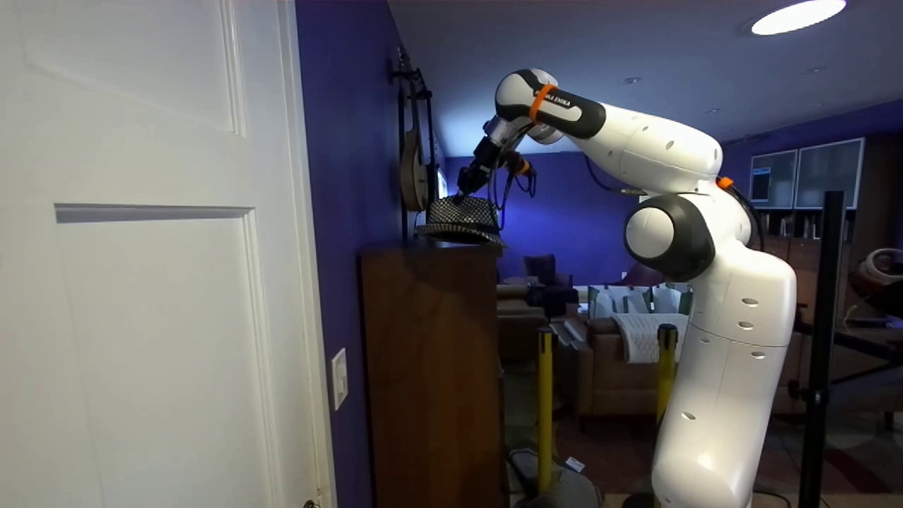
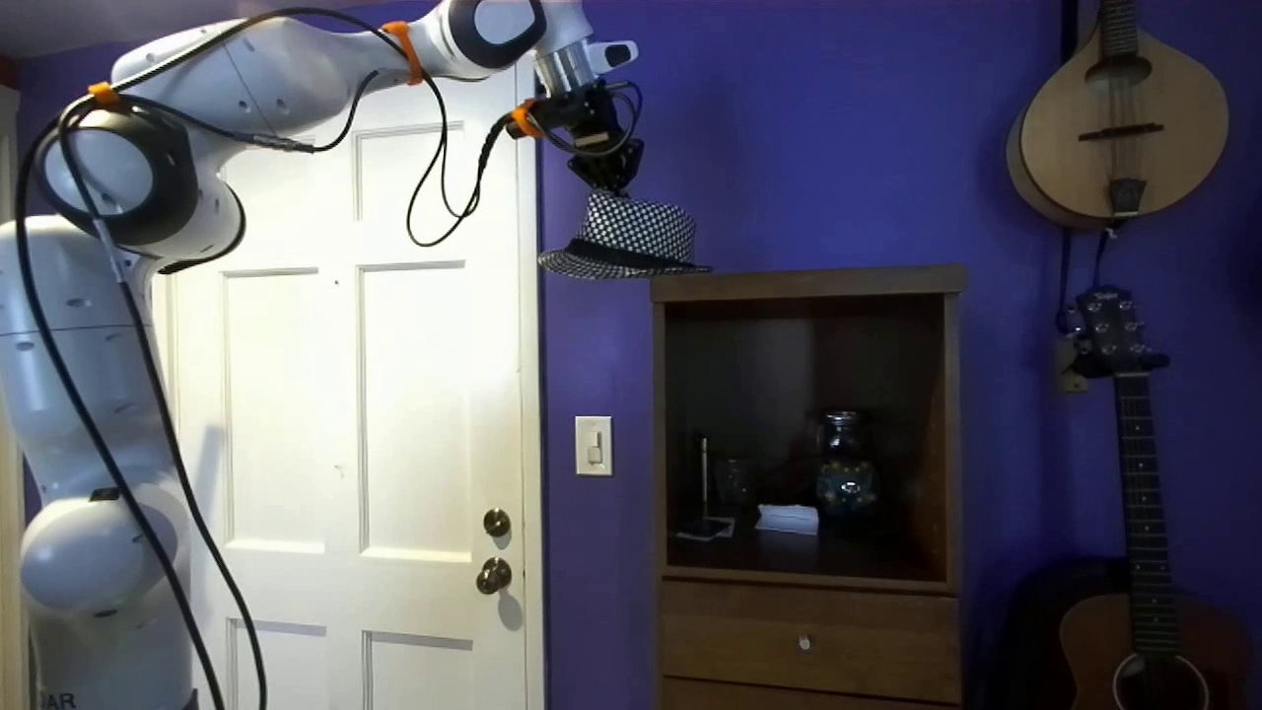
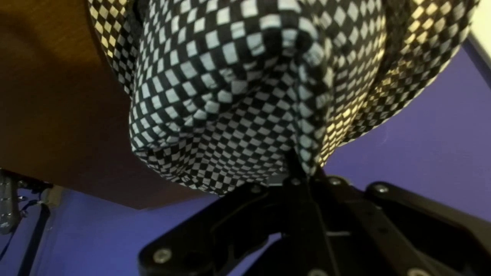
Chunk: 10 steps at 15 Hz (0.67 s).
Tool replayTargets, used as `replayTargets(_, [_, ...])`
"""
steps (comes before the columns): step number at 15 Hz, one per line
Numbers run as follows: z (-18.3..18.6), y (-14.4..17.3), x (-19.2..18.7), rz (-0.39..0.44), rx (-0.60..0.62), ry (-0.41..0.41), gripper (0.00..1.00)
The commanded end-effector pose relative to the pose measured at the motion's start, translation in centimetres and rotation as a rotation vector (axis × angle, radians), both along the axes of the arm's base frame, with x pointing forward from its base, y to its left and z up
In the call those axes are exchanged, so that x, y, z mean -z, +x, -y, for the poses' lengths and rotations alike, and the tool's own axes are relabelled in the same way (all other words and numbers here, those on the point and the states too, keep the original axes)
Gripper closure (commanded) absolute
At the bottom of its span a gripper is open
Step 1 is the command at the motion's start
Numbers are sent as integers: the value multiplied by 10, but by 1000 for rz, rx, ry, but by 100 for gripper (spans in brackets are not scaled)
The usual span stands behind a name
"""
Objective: Take the hat off of the top of the cabinet and hang it on the door
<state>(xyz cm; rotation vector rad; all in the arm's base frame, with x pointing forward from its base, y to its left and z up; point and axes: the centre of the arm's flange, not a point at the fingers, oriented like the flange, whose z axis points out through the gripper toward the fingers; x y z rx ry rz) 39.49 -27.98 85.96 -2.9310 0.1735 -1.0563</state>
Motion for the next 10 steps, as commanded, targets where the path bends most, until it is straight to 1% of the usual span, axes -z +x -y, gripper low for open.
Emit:
replayTargets(1, [0,0,0,0,0,0,99])
replayTargets(2, [-9,0,3,6,2,8,99])
replayTargets(3, [-21,-1,9,-6,0,22,99])
replayTargets(5, [-46,0,20,-44,-24,59,99])
replayTargets(8, [-93,-8,32,-105,-63,133,99])
replayTargets(10, [-115,-15,42,-145,-52,169,99])
